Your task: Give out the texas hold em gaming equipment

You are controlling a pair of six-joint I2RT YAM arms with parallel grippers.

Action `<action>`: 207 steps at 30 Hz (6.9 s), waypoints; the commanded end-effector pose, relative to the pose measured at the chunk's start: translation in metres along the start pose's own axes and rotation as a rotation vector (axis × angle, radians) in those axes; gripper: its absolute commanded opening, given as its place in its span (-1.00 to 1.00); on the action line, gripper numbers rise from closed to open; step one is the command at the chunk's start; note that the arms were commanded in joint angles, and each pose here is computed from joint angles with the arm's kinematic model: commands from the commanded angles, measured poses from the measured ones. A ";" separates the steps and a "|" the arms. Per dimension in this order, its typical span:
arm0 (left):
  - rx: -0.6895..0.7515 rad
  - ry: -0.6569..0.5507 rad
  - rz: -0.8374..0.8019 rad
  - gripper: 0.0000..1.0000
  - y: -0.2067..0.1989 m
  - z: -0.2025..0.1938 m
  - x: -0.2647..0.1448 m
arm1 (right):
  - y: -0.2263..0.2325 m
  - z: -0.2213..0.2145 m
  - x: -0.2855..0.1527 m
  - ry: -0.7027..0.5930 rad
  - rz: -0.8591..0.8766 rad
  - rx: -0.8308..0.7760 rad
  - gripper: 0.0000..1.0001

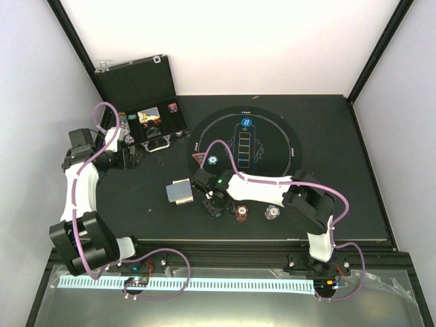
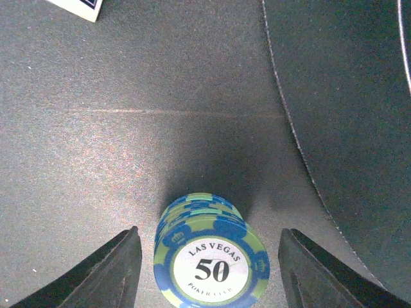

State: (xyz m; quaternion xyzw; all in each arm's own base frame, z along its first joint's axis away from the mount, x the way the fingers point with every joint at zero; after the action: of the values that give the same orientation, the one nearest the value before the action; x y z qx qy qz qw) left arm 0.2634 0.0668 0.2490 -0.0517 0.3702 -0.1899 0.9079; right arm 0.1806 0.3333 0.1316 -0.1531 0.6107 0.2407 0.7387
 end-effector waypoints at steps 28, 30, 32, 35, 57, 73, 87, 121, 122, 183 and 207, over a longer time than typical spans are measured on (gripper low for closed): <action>0.030 -0.038 0.001 0.97 -0.004 0.013 -0.013 | 0.003 0.005 -0.010 -0.029 -0.005 -0.011 -0.12; 0.027 -0.038 0.001 0.97 -0.004 0.013 -0.013 | 0.003 0.005 -0.008 -0.023 -0.009 -0.013 -0.08; 0.028 -0.038 -0.001 0.97 -0.004 0.013 -0.013 | 0.003 0.005 -0.006 -0.019 -0.011 -0.013 -0.05; 0.030 -0.036 0.000 0.97 -0.004 0.013 -0.013 | 0.003 0.005 -0.005 -0.018 -0.010 -0.011 -0.04; 0.034 -0.034 -0.001 0.97 -0.005 0.012 -0.013 | 0.001 0.001 0.004 0.003 -0.024 -0.016 0.02; 0.034 -0.031 0.005 0.97 -0.004 0.011 -0.013 | 0.001 0.004 -0.002 -0.013 -0.018 -0.017 -0.37; 0.038 -0.033 0.006 0.98 -0.004 0.012 -0.014 | -0.033 0.042 -0.053 -0.115 -0.049 0.042 -0.67; 0.027 -0.022 -0.026 0.98 -0.003 0.013 -0.012 | -0.327 0.205 0.022 -0.272 -0.238 0.583 -0.63; 0.027 -0.021 -0.024 0.97 -0.002 0.013 -0.012 | -0.327 0.206 0.022 -0.278 -0.229 0.584 -0.63; 0.047 -0.021 -0.005 0.98 -0.010 0.013 -0.024 | 0.002 -0.004 -0.002 -0.015 0.030 0.006 0.53; 0.053 -0.022 0.007 0.97 -0.009 0.012 -0.024 | 0.000 -0.006 0.016 0.015 -0.016 -0.002 0.15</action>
State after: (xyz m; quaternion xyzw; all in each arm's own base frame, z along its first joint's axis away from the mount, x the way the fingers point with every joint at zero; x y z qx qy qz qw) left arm 0.2554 0.0667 0.2628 -0.0398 0.3713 -0.1962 0.9067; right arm 0.1787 0.3305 0.1194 -0.1551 0.6170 0.2342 0.7351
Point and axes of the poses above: each gripper's point midway between its finger pads, its own x axis out along the fingers, its own y axis along the line the jaws close on, z = x × y, the point moved 10 cm from there along -x, back along the fingers, and after that the axes turned 7 degrees about x, right-handed, at the moved point
